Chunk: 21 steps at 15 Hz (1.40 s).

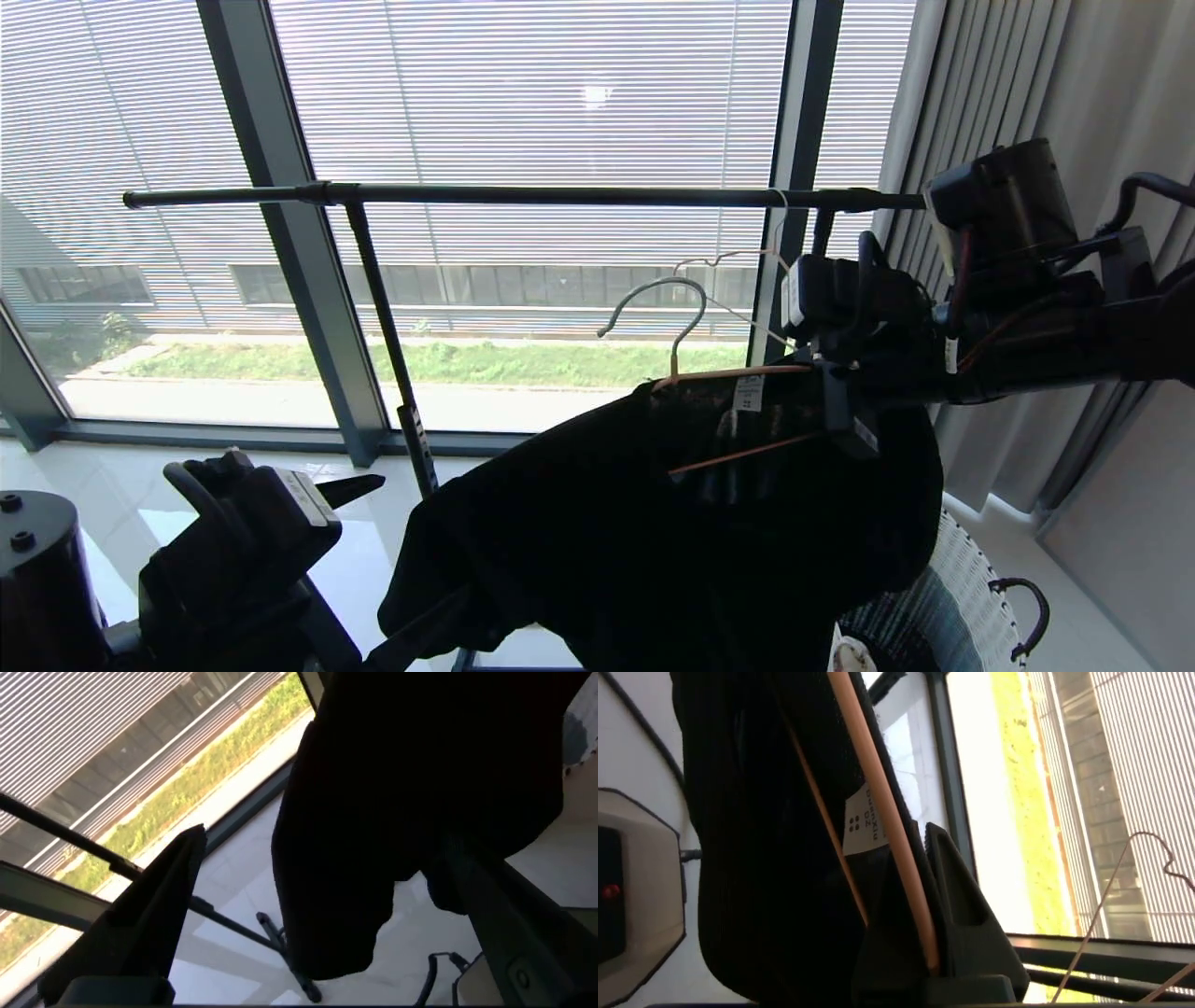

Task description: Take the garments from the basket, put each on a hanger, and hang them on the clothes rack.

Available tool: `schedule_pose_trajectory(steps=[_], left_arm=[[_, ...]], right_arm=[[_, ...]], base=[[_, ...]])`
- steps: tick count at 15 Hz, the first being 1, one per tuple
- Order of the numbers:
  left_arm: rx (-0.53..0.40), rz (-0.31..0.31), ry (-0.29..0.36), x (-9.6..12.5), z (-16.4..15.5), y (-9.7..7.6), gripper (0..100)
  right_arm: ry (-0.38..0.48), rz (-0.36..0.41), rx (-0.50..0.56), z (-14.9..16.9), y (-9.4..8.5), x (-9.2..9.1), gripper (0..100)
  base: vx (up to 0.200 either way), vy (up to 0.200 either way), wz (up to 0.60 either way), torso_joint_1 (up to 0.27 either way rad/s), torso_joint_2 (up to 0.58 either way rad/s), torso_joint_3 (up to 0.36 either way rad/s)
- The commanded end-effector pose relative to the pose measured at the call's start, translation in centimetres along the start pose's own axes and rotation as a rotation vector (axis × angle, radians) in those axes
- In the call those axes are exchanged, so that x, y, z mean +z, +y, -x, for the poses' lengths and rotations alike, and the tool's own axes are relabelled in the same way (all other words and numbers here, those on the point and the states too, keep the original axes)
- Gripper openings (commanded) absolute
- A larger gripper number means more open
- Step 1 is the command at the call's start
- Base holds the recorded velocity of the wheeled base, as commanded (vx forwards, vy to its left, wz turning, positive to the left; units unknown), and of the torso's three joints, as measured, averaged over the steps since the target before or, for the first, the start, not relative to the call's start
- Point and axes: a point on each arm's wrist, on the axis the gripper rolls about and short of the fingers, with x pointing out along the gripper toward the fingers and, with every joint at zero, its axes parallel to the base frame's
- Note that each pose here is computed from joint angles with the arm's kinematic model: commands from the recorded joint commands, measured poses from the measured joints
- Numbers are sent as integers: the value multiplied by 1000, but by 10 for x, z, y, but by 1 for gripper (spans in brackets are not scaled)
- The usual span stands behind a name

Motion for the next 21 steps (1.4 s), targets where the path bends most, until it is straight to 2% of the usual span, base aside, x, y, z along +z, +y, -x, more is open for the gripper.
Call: schedule_pose_trajectory(steps=[1,5,8,9,12,14,17,18,21], left_arm=[[59,41,62,-18,7,5,100],[90,83,129,-24,-4,13,100],[88,84,125,-22,-6,15,100],[83,84,124,-22,-6,14,0],[92,93,129,-24,-5,15,0],[136,114,153,-29,-3,21,0],[298,193,281,-53,3,44,0],[339,213,298,-57,6,50,0],[347,205,275,-52,7,51,0]], right_arm=[[-23,-28,-17,16,4,-1,0],[-62,-31,-26,26,6,6,0],[-71,-32,-24,28,8,9,0],[-72,-39,-23,28,8,10,0],[-72,-56,-22,28,8,10,0],[-69,-76,-19,28,9,8,0],[-61,-147,-26,35,12,4,0],[-54,-169,-33,38,12,1,0],[-51,-198,-30,38,14,0,0]], base=[[0,0,0,0,0,0],[0,0,0,0,0,0],[0,0,0,0,0,0],[0,0,0,0,0,0],[0,0,0,0,0,0],[0,0,0,0,0,0],[0,0,0,0,0,0],[0,0,0,0,0,0],[0,0,0,0,0,0]])
